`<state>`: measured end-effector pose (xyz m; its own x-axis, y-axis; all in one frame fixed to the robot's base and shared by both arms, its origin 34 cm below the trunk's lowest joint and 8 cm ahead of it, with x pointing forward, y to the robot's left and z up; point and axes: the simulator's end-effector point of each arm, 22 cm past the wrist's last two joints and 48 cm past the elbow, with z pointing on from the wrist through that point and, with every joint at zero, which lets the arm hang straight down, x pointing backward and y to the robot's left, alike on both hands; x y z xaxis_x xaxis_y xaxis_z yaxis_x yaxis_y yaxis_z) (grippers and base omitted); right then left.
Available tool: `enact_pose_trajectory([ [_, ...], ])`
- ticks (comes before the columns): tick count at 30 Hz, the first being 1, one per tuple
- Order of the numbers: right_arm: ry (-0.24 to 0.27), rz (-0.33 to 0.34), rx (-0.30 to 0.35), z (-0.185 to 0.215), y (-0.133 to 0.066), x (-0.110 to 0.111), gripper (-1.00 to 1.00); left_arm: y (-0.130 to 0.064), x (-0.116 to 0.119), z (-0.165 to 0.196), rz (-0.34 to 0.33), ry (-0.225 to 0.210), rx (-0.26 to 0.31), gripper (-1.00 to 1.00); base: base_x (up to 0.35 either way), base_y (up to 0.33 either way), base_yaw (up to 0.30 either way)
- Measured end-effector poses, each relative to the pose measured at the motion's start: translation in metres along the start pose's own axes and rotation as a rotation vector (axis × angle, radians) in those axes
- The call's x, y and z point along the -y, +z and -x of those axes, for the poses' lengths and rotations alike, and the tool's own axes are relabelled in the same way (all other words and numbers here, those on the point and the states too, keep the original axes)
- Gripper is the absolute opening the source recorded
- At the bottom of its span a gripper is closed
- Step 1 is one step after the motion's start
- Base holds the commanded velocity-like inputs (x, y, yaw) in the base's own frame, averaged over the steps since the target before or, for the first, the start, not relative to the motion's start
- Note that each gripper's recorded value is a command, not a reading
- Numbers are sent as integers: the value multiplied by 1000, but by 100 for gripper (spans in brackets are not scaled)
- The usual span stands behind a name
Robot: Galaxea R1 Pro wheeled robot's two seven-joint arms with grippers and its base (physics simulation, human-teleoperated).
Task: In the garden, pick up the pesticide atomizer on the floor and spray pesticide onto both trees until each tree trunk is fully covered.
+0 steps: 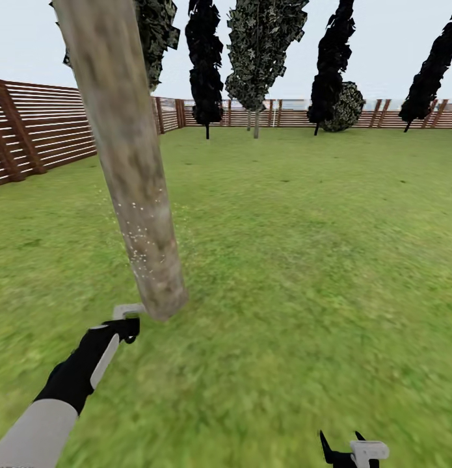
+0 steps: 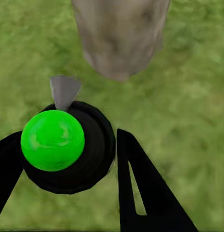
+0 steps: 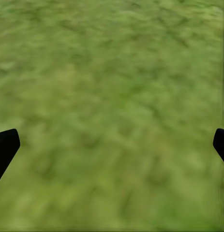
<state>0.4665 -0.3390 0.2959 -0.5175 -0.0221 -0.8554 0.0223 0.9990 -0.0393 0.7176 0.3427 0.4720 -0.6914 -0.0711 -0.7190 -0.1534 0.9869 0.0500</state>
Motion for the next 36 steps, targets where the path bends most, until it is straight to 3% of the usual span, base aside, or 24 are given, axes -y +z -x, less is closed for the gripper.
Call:
enact_pose_trajectory([
  [8, 1, 0, 0, 0, 0, -1, 100, 21, -23, -46, 91, -26, -2, -100, 64, -269, 0],
  [32, 1, 0, 0, 0, 0, -1, 100, 22, -18, -49, 87, -30, -4, -100, 131, -269, 66],
  [36, 1, 1, 0, 0, 0, -1, 100, 20, -29, -51, 147, -34, -8, -100, 118, -269, 227],
])
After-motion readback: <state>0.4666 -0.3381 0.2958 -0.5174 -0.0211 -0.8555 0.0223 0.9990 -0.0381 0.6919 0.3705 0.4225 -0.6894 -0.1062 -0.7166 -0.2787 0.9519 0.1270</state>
